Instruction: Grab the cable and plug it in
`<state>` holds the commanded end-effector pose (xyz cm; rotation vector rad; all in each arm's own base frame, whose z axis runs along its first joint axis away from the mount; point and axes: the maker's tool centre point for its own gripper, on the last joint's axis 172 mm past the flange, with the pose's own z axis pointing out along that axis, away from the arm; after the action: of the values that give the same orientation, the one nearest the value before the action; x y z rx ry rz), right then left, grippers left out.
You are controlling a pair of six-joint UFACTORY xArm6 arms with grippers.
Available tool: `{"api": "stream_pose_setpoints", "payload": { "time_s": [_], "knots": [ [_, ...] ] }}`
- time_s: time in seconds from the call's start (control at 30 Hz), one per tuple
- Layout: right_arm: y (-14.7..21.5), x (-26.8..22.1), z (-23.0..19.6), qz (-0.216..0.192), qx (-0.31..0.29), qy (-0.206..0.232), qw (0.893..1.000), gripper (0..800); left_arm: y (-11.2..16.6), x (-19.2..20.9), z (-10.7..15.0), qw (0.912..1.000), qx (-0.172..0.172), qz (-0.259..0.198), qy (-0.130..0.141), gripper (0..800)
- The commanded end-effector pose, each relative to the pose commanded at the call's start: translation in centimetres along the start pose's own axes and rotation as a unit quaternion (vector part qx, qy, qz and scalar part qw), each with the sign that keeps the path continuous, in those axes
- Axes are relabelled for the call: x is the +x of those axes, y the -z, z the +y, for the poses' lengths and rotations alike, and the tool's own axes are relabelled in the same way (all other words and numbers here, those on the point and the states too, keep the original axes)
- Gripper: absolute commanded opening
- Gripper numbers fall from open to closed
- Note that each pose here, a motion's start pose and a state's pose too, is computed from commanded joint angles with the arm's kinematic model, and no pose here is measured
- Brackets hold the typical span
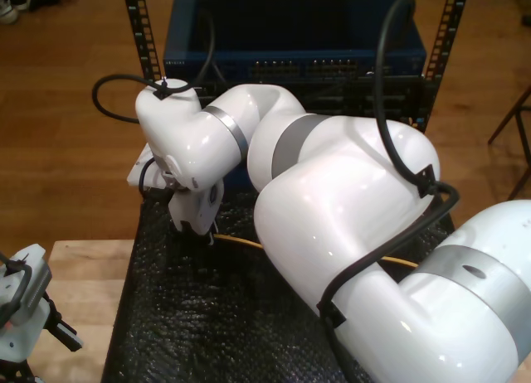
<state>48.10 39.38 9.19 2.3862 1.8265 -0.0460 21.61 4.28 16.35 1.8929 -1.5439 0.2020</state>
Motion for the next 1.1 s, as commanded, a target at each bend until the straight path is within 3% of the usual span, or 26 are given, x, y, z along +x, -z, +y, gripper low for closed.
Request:
{"api": "stream_pose_setpoints", "payload": {
  "time_s": [0.2,0.4,0.63,0.9,1.1],
  "knots": [
    [1.2,-0.6,1.6,-0.007,-0.032,0.021,0.999,7,0.0,0.0,0.0,1.0000,-0.001,0.000,0.000,800],
    [4.9,-0.8,2.2,0.013,-0.042,0.080,0.996,7,-0.1,0.1,0.3,1.0000,-0.004,0.002,-0.001,800],
    [7.0,-5.0,0.1,-0.012,-0.012,0.113,0.993,7,-0.3,0.9,1.3,0.9996,-0.023,0.013,-0.005,800],
    [9.3,-11.8,-1.5,0.036,0.056,0.098,0.993,7,0.1,2.6,1.1,0.9990,-0.016,0.040,-0.011,800],
    [11.4,-16.4,-2.0,0.075,0.073,0.097,0.990,7,0.3,3.7,0.5,0.9982,-0.005,0.058,-0.014,800]
  ]
}}
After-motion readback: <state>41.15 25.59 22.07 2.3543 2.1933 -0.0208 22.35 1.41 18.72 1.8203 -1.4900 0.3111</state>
